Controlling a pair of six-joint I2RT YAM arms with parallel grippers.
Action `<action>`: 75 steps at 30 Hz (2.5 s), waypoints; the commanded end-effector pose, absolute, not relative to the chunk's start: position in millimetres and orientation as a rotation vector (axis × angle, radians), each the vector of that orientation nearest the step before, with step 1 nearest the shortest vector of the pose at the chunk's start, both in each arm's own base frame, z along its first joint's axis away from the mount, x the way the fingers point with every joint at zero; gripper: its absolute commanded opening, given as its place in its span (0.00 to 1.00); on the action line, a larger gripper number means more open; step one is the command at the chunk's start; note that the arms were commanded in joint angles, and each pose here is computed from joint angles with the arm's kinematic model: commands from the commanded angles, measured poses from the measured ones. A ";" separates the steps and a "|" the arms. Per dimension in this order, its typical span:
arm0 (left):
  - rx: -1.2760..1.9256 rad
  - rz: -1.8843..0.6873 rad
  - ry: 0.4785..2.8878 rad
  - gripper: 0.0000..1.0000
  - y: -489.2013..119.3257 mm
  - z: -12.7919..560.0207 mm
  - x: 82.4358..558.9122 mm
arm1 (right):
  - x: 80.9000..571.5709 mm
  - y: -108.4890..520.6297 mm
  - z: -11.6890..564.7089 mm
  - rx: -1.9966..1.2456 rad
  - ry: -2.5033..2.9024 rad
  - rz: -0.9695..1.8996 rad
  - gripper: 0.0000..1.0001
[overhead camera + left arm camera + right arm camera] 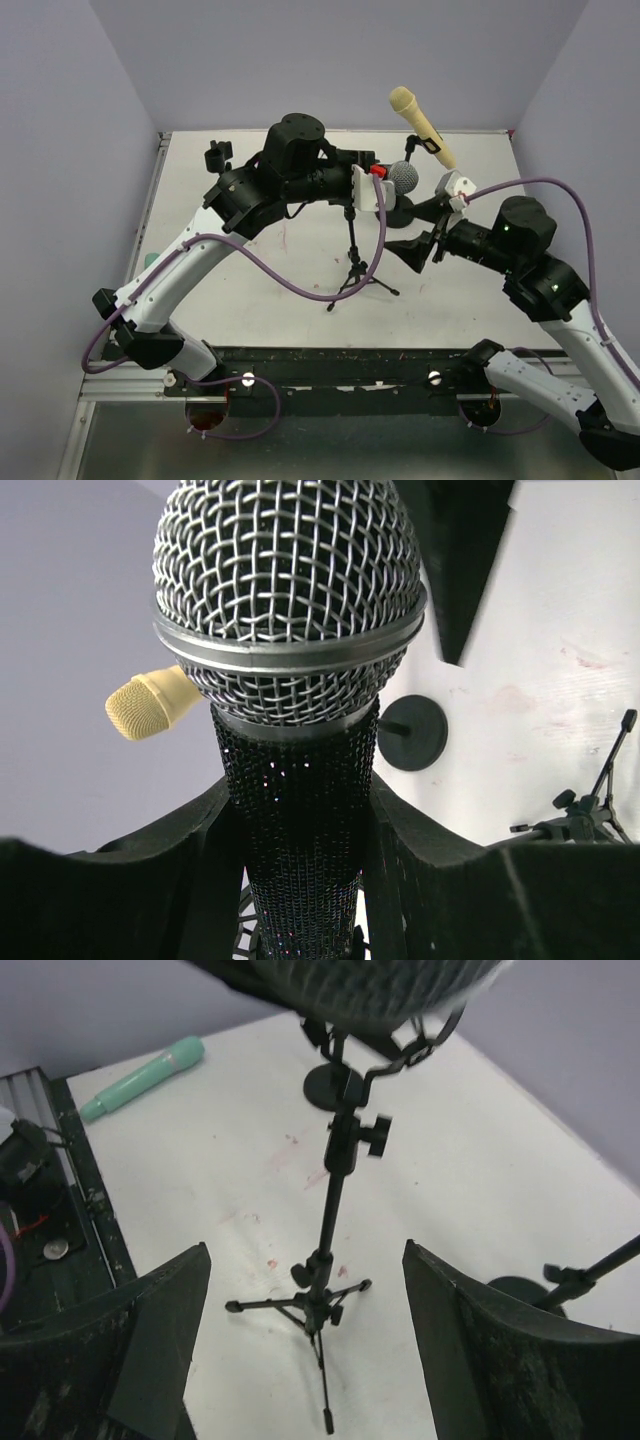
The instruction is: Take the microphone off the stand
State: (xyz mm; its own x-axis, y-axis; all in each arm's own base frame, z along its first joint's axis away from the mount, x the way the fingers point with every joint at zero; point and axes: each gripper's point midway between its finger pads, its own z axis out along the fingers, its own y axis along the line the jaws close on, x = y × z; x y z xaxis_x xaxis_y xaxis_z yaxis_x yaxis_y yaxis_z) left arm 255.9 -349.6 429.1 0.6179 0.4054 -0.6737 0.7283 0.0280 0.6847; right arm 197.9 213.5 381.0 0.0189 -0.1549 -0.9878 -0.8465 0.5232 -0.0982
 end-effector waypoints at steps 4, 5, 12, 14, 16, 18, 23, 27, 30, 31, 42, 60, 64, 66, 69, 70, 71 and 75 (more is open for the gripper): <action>1.418 -0.136 1.013 0.00 -327.6 458.4 282.4 | 215.8 242.2 342.1 -0.886 1.376 0.773 0.78; 1.406 -0.113 1.021 0.00 -323.9 459.4 285.2 | 220.2 245.8 341.5 -0.883 1.348 0.771 0.77; 1.379 -0.086 1.052 0.00 -317.5 456.8 289.0 | 254.4 274.9 319.7 -0.871 1.286 0.799 0.71; 1.385 -0.094 1.055 0.00 -317.0 455.1 287.1 | 263.6 281.7 314.7 -0.875 1.277 0.797 0.69; 1.383 -0.091 1.060 0.00 -315.1 454.0 286.4 | 269.8 286.6 309.0 -0.871 1.272 0.802 0.68; 1.383 -0.087 1.064 0.00 -314.2 452.9 286.7 | 274.0 291.1 301.8 -0.871 1.269 0.809 0.66; 1.380 -0.076 1.066 0.00 -311.9 453.9 287.5 | 283.0 298.3 281.4 -0.853 1.298 0.827 0.56; 1.379 -0.075 1.065 0.00 -312.4 455.7 287.5 | 285.6 305.4 266.8 -0.857 1.315 0.850 0.46; 1.378 -0.075 1.067 0.00 -312.8 456.5 288.1 | 288.2 310.0 259.1 -0.861 1.315 0.856 0.39; 1.374 -0.077 1.064 0.00 -313.1 457.9 288.0 | 289.6 311.5 256.8 -0.865 1.314 0.854 0.38; 1.396 -0.118 1.029 0.00 -323.5 463.7 283.2 | 304.5 326.3 230.7 -0.929 1.318 0.790 0.02; 1.572 -0.077 0.575 0.00 -377.4 480.3 213.4 | 300.6 336.9 195.7 -1.005 1.413 0.831 0.01; 1.436 -0.012 0.541 0.00 -359.2 528.1 209.8 | 299.4 333.5 218.8 -0.998 1.420 0.821 0.15; 1.369 0.032 0.561 0.00 -343.9 545.2 213.3 | 292.7 330.1 225.1 -1.026 1.429 0.821 0.28; 1.345 0.148 0.611 0.00 -315.8 549.4 221.0 | 279.9 321.6 232.2 -1.045 1.423 0.819 0.47; 1.342 0.191 0.628 0.00 -306.2 546.7 224.4 | 277.0 317.5 234.5 -1.046 1.424 0.808 0.52; 1.336 0.223 0.640 0.00 -294.5 544.6 226.2 | 273.8 313.6 236.5 -1.050 1.424 0.796 0.55; 1.252 0.264 0.813 0.00 -243.4 536.1 239.7 | 262.6 293.0 249.2 -1.066 1.430 0.717 0.67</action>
